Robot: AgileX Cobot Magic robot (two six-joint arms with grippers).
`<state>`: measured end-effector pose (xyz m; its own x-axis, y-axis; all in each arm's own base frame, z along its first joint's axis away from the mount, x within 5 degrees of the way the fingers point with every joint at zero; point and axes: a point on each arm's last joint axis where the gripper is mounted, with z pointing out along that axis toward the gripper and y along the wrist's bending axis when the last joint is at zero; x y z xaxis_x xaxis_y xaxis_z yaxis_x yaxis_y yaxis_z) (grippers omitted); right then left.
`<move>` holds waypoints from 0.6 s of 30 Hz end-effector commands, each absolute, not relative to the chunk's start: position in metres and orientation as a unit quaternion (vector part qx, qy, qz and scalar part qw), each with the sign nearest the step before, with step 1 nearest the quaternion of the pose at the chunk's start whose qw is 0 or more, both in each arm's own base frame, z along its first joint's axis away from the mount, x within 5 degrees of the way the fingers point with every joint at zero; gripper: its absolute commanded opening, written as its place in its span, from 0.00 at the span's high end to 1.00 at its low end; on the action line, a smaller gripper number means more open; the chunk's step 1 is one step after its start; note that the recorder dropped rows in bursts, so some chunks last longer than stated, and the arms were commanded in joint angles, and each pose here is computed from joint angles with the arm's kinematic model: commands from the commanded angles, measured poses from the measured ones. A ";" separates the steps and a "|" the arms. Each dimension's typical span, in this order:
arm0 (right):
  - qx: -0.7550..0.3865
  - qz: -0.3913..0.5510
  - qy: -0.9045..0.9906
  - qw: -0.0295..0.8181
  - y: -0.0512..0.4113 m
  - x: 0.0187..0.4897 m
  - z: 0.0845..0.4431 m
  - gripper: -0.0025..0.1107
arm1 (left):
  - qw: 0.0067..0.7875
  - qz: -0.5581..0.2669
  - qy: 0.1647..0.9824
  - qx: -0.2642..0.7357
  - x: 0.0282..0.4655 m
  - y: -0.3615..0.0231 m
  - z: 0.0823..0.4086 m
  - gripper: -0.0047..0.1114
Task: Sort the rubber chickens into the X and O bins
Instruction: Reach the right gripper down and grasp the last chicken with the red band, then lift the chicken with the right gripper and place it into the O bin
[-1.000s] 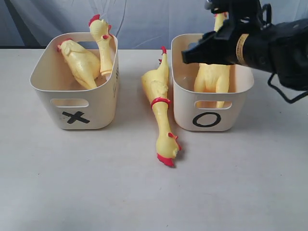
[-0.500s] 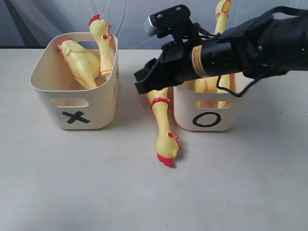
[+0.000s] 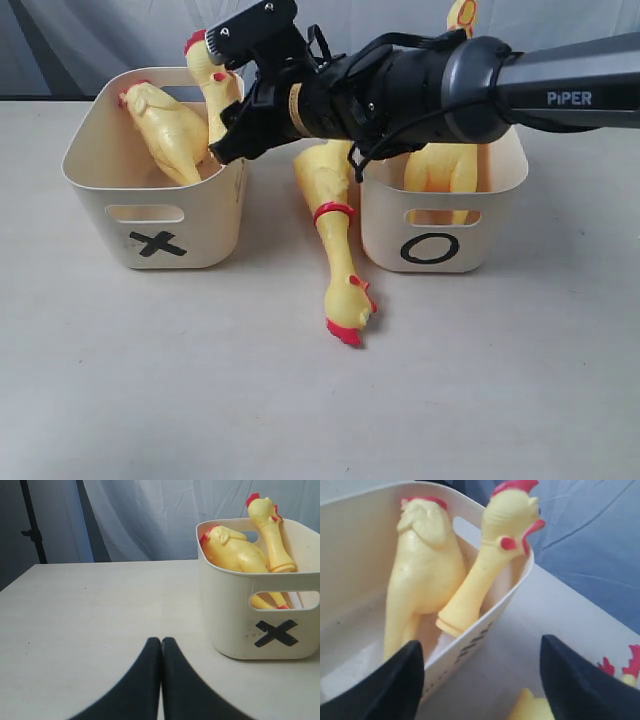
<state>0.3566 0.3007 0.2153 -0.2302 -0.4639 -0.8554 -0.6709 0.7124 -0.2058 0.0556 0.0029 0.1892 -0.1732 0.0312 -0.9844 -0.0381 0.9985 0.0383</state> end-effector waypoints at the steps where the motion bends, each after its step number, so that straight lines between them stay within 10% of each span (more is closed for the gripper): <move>1: -0.446 0.023 0.729 0.518 0.299 0.360 0.218 0.51 | 0.651 0.021 0.758 -0.005 0.055 0.003 0.192 0.96; 8: -0.473 -0.167 0.737 0.453 0.282 0.355 0.209 0.46 | 0.651 0.021 0.758 -0.005 0.055 0.003 0.192 0.96; 18: -0.481 -0.061 0.782 0.391 0.299 0.337 0.190 0.46 | 0.651 0.021 0.758 -0.005 0.055 0.003 0.192 0.96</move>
<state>0.3398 0.2925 0.1934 -0.2572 -0.7966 -0.5471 -0.6823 0.5506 -0.4810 0.0556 0.0029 0.1892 -0.1732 0.0312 -0.9844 -0.0381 0.9985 0.0383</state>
